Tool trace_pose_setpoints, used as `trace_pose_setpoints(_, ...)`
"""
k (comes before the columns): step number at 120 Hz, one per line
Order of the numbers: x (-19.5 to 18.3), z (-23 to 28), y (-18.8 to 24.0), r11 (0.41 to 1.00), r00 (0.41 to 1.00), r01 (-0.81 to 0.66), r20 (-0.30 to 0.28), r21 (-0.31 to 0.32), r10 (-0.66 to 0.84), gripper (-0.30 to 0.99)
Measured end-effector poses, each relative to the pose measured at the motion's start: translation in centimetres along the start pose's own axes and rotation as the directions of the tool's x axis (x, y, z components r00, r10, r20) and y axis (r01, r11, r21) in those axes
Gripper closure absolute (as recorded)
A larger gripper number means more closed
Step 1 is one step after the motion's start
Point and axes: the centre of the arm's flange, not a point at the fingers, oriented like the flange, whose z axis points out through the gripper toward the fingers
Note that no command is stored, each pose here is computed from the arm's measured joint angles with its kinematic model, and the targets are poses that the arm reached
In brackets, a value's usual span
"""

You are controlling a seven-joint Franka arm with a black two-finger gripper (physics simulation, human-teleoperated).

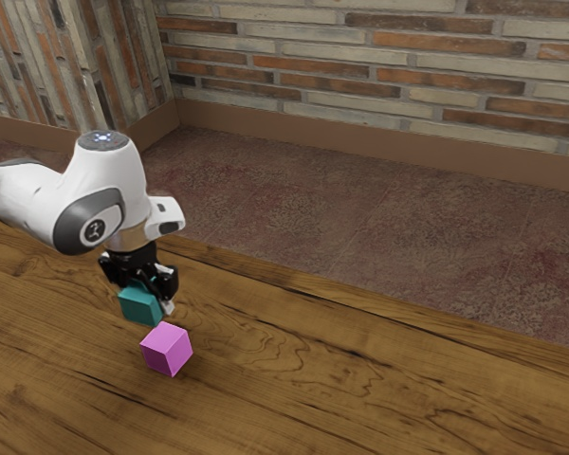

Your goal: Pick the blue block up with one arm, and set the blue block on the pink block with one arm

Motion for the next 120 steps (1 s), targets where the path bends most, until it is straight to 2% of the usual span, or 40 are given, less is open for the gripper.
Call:
trace_pose_setpoints(25,0.7,2.1,-0.3,0.999,0.999,-0.049,0.004,-0.013,0.049,0.42)
trace_pose_setpoints(53,0.7,2.4,0.3,0.996,0.997,-0.080,-0.016,-0.032,0.079,0.41)
trace_pose_setpoints(89,0.3,4.9,0.4,0.996,0.998,-0.046,0.034,-0.078,0.049,0.41)
trace_pose_setpoints(120,0.2,5.0,1.3,0.993,0.998,-0.058,0.032,-0.098,0.061,0.42)
